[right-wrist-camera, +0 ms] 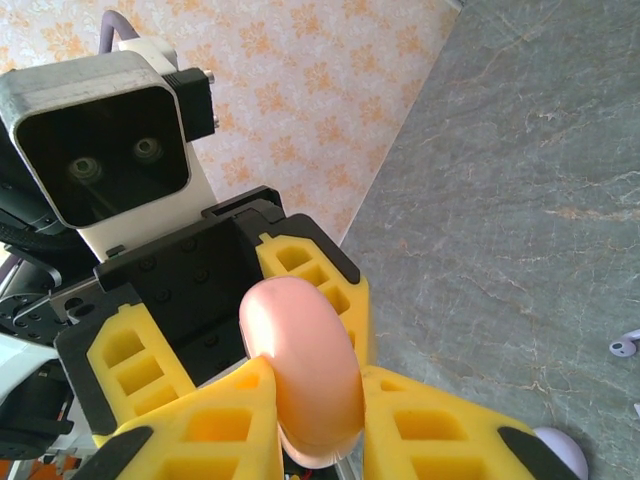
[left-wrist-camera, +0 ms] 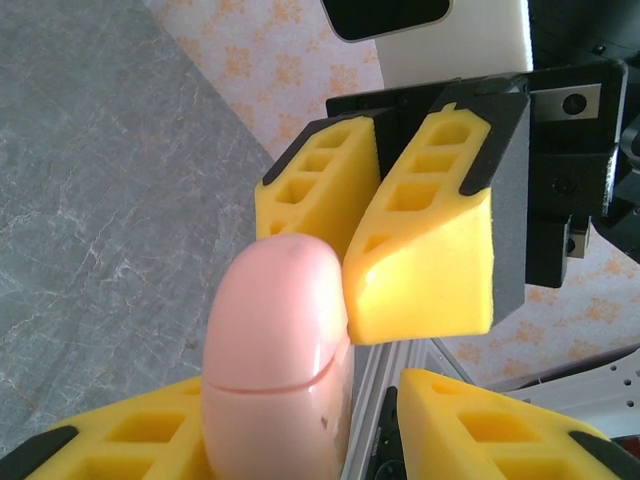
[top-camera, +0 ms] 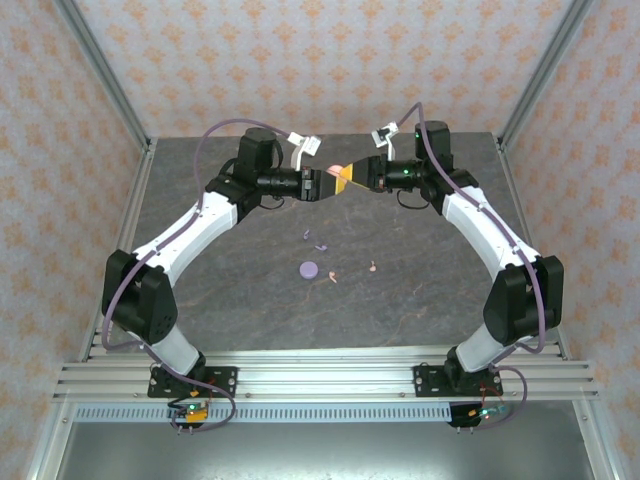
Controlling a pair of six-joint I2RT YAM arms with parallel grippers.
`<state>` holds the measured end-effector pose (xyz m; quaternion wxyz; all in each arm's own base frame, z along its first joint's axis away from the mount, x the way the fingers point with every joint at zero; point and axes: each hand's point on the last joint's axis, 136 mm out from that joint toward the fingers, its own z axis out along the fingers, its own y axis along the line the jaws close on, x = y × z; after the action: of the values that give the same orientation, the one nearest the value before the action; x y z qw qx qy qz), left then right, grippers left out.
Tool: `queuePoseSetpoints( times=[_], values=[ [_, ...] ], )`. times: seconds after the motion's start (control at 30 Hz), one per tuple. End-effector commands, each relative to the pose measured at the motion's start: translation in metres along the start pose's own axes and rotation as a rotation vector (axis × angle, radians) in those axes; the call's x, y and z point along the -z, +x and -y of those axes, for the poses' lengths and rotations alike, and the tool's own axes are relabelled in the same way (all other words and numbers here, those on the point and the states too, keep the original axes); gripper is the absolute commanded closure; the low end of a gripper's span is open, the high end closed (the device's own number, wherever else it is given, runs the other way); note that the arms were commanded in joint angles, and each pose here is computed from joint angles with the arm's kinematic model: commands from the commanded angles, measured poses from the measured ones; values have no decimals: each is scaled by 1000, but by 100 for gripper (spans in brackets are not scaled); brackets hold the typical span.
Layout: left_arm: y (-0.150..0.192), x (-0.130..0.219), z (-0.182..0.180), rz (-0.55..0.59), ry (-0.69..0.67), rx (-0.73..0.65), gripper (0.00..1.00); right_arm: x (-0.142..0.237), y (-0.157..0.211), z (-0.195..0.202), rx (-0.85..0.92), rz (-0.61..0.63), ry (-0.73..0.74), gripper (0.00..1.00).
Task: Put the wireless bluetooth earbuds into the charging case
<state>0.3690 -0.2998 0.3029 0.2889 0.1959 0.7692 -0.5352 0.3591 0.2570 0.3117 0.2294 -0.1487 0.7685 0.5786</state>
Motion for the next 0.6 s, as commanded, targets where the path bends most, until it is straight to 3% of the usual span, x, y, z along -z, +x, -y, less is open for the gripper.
queuePoseSetpoints(
  times=[0.0, 0.57],
  values=[
    [-12, 6, 15, 52, 13, -42, 56, 4, 3, -21, 61, 0, -44, 78],
    [-12, 4, 9, 57, -3, -27, 67, 4, 9, -25, 72, -21, -52, 78]
  ],
)
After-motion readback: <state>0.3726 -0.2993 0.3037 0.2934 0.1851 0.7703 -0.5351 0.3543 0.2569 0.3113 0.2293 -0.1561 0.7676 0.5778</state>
